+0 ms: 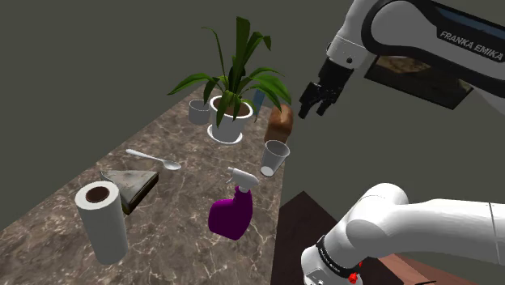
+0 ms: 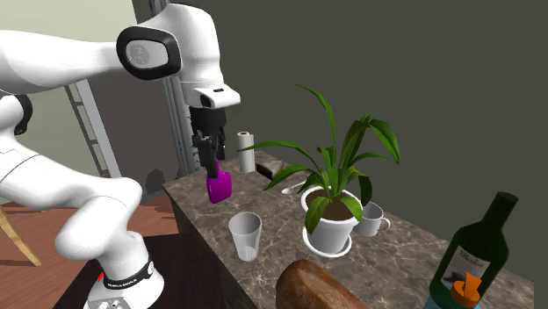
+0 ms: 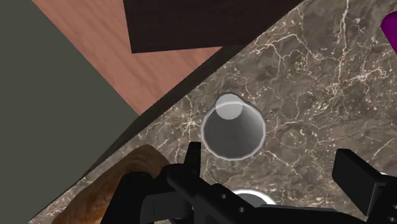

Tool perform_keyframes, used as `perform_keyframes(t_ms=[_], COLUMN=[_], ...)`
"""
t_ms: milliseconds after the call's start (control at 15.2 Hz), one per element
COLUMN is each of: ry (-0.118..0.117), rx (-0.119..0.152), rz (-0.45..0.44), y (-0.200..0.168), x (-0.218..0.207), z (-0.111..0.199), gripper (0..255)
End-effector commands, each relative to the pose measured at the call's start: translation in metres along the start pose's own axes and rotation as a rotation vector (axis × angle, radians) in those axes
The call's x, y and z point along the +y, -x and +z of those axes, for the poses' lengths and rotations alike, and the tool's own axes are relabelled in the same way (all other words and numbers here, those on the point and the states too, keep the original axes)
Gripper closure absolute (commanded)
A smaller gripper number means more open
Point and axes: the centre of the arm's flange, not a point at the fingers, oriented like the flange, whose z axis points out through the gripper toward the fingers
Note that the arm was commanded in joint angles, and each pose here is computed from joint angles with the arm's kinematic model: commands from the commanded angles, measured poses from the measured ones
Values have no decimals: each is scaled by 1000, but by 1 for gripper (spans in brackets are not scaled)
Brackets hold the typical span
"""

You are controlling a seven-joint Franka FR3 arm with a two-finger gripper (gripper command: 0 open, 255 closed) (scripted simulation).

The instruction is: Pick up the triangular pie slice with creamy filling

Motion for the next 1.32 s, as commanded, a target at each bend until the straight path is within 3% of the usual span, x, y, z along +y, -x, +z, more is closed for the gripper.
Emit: perform_keyframes(t_ms=[0,1254], ry=[0,0], rx=[0,-27], rz=[0,-249], y=[0,-107], x=[0,-203], z=[0,105], gripper=[0,0])
